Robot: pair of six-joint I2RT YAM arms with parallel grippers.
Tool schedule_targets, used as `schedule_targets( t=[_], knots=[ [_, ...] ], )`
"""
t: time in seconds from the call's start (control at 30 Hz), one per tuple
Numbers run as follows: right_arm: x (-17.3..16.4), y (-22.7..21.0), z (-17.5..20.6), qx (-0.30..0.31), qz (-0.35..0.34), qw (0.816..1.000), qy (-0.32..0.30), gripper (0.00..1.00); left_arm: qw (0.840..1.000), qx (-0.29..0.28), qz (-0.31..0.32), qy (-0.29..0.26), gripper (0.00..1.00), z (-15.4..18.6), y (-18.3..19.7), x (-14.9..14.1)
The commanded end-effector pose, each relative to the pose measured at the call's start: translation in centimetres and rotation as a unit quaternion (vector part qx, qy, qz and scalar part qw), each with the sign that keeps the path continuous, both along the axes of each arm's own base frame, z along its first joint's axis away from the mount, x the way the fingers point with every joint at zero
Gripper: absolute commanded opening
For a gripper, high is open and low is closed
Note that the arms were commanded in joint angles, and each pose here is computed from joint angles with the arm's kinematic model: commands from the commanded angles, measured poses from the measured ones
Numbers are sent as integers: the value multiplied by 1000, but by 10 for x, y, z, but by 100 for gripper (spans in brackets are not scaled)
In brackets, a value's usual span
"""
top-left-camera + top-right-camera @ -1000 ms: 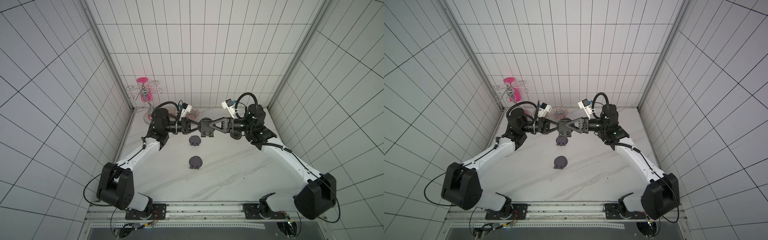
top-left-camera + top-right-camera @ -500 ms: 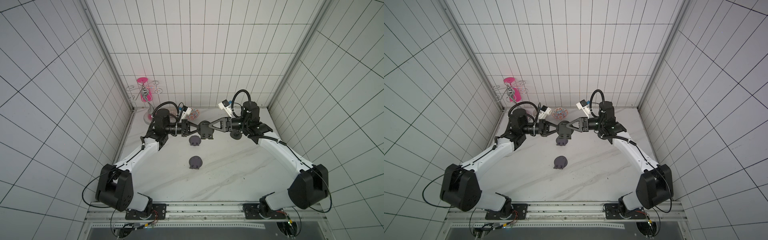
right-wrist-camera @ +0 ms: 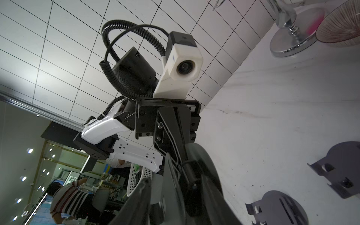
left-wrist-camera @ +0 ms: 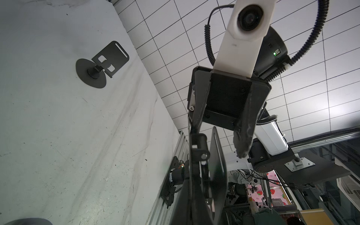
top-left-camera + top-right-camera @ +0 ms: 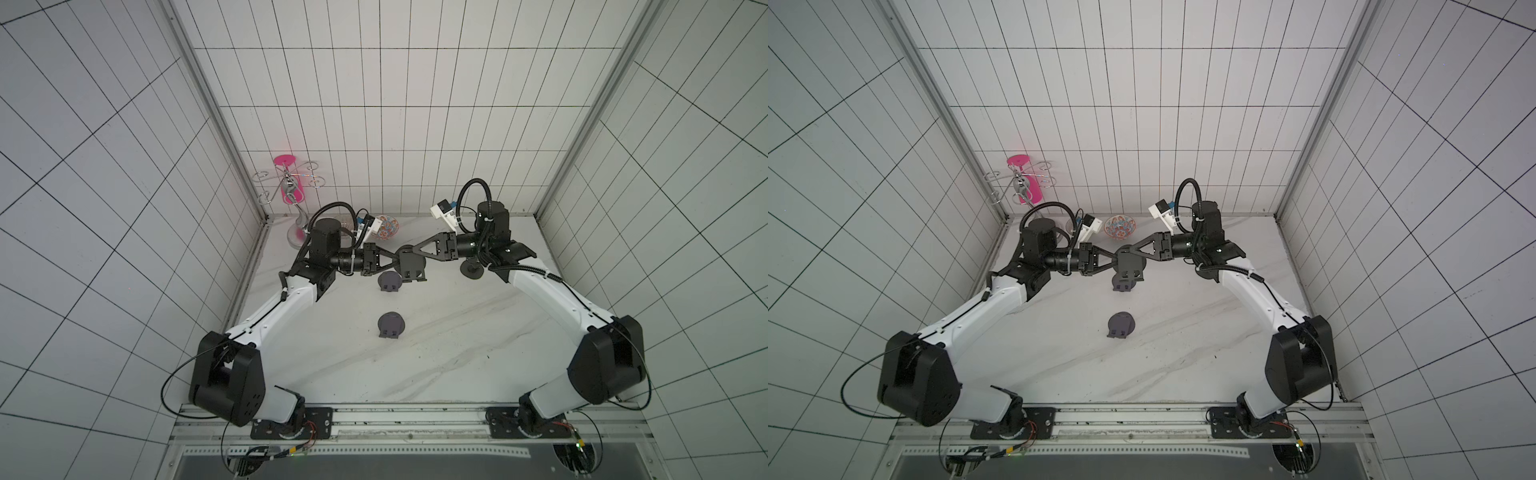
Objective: Open the phone stand
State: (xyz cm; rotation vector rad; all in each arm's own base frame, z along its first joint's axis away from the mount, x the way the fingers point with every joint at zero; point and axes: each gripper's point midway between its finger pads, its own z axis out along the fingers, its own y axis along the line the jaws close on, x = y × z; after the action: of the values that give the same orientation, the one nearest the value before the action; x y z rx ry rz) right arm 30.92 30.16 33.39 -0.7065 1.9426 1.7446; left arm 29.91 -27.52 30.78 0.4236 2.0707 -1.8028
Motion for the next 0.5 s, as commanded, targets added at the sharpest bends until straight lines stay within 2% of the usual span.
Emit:
schedule_targets(
  t=[0.0,0.03,0.17,0.3,0.47],
  knots=[
    [2,14,-22,-13,14,1000,23,32,997,-24,-29,-71,0,32,-4,-12],
    [2,16,-25,-14,16,999,27,26,997,-23,-28,-69,0,30,-5,-10],
    [1,16,-25,-12,16,999,26,18,997,-28,-34,-63,0,31,-6,-9],
    [-2,15,-17,-10,14,1000,17,0,997,-30,-35,-61,0,32,-5,-9],
    [-3,12,-4,1,1,1000,-2,0,999,-23,-35,-35,0,18,-5,-7]
  ],
)
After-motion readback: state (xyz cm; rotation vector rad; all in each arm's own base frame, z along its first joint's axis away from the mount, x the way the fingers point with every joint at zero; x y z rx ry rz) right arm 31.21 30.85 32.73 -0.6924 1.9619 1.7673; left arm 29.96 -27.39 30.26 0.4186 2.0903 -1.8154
